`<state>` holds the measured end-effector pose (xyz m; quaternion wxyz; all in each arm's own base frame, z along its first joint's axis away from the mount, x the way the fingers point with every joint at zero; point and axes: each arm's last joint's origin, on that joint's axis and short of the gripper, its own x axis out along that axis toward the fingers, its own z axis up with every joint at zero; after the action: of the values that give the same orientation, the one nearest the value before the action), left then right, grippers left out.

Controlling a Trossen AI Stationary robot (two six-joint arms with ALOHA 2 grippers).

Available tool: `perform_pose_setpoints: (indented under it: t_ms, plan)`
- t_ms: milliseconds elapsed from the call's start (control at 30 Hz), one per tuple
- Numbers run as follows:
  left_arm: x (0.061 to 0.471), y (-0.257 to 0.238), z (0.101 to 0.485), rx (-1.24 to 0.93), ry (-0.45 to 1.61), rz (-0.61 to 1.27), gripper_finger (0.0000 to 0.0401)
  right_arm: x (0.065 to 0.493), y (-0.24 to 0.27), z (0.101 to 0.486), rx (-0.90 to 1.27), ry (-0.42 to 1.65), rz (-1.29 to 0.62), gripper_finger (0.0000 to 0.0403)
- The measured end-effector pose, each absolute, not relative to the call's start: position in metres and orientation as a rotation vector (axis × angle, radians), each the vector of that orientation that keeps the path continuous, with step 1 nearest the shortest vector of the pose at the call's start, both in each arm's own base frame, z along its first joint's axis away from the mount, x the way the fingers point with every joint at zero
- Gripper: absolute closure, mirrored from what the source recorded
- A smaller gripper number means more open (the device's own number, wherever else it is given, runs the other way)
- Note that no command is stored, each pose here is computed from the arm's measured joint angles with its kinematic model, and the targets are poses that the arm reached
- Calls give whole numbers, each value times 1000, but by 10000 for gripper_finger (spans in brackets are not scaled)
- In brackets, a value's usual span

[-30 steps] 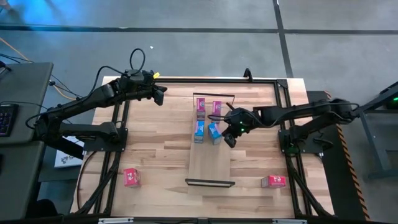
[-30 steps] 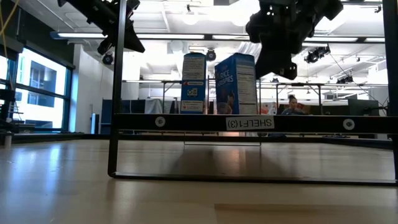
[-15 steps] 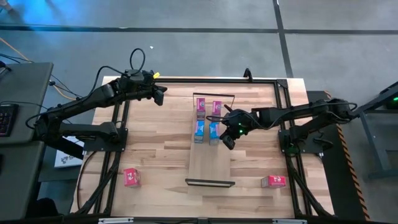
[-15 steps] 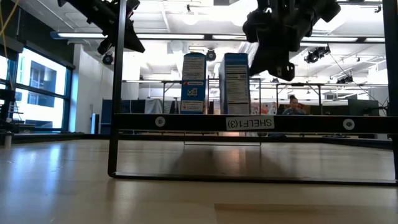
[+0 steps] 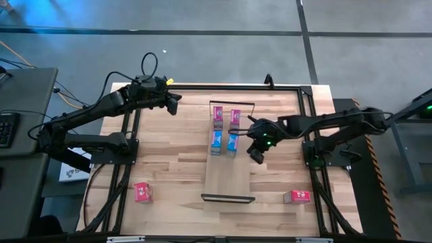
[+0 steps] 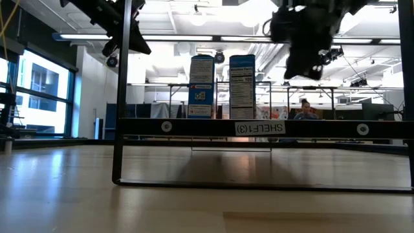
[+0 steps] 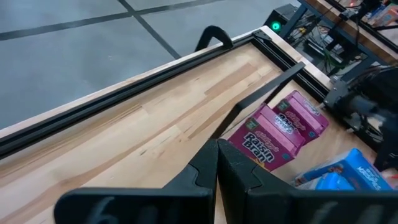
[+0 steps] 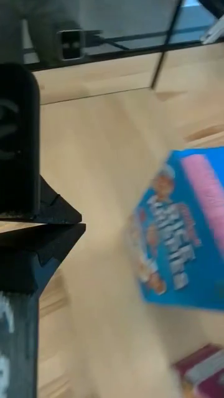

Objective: Stack cereal on shelf
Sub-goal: Put the right red cereal box on the shelf

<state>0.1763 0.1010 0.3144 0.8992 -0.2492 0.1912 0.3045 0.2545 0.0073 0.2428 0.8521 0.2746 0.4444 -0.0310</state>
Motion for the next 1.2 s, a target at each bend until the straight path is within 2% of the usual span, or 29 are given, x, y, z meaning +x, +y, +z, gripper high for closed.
perform_pose_setpoints:
  t_ms: [267, 367, 467, 600, 733, 833, 1200]
  plan:
    - [185, 91, 321, -492, 342, 538, 401, 205, 13, 273, 599, 960, -80, 401]
    - [192, 84, 325, -473, 283, 483, 401, 189, 20, 277, 606, 1001, -77, 382]
    - [198, 78, 321, -473, 225, 443, 401, 175, 27, 278, 617, 1065, -75, 336]
    - [201, 76, 315, -514, 182, 437, 401, 166, 40, 281, 648, 1096, -60, 248]
    - [202, 75, 308, -568, 175, 461, 401, 158, 55, 285, 612, 1109, 77, 163]
    - [201, 75, 307, -581, 174, 469, 401, 150, 65, 286, 600, 1157, 177, 128]
    - [201, 76, 307, -582, 169, 482, 401, 136, 113, 291, 659, 1294, 194, 121]
